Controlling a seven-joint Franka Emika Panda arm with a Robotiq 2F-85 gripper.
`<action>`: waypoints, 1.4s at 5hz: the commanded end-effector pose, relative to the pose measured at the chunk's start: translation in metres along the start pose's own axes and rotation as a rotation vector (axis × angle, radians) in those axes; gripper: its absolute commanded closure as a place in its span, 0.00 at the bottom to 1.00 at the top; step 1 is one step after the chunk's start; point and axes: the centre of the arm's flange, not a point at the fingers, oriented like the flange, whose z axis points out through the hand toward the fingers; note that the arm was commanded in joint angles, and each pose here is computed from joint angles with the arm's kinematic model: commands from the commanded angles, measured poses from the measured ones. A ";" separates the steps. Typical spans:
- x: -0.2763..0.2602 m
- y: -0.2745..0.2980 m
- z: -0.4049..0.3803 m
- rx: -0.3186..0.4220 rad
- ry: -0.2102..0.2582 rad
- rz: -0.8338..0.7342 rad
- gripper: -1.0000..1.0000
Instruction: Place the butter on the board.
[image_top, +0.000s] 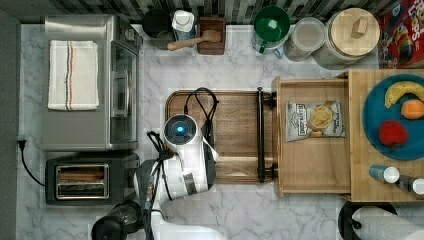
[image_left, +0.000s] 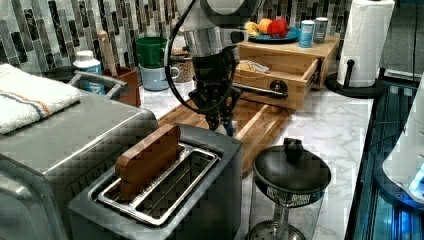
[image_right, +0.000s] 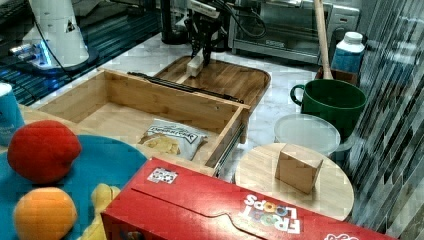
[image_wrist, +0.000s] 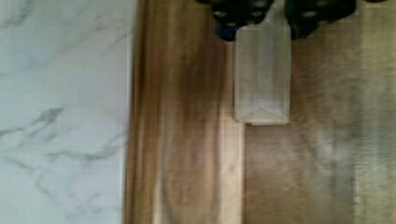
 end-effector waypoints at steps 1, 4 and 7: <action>-0.045 -0.009 -0.052 0.089 0.021 0.020 0.00; -0.050 -0.012 -0.071 0.099 0.030 0.030 0.00; -0.050 -0.012 -0.071 0.099 0.030 0.031 0.00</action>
